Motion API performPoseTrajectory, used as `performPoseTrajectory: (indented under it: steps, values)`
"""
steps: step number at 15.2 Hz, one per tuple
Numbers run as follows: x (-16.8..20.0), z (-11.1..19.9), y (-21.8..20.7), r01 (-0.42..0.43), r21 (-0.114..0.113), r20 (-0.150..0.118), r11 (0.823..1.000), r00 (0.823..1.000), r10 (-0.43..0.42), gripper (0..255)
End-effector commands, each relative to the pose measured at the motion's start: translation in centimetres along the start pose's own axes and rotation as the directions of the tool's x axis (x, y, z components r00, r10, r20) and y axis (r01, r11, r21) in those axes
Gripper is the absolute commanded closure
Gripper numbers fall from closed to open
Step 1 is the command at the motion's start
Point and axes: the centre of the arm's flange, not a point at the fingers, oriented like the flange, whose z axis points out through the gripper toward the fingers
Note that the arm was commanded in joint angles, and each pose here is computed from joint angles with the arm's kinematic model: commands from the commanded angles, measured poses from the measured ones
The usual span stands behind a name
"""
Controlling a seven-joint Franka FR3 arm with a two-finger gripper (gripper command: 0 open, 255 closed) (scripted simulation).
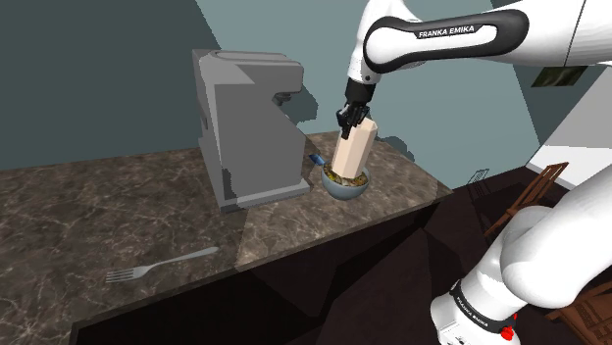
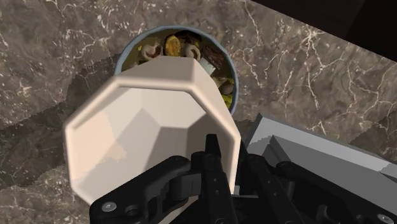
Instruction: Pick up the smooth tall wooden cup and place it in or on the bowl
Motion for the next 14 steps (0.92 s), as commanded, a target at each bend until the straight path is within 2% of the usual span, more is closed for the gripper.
performPoseTrajectory:
  steps: [1,6,7,12,14]
  values:
    - [0.0,0.2,0.0,0.000,0.000,-0.001,1.000,1.000,0.000,255]
    - [0.0,0.2,0.0,0.000,0.000,-0.001,1.000,1.000,0.000,255]
    - [0.0,0.2,0.0,0.000,0.000,-0.001,1.000,1.000,0.000,0]
    - [0.0,0.2,0.0,0.000,0.000,-0.001,1.000,1.000,0.000,0]
    - [0.0,-2.5,0.0,0.000,0.000,-0.001,1.000,1.000,0.000,0]
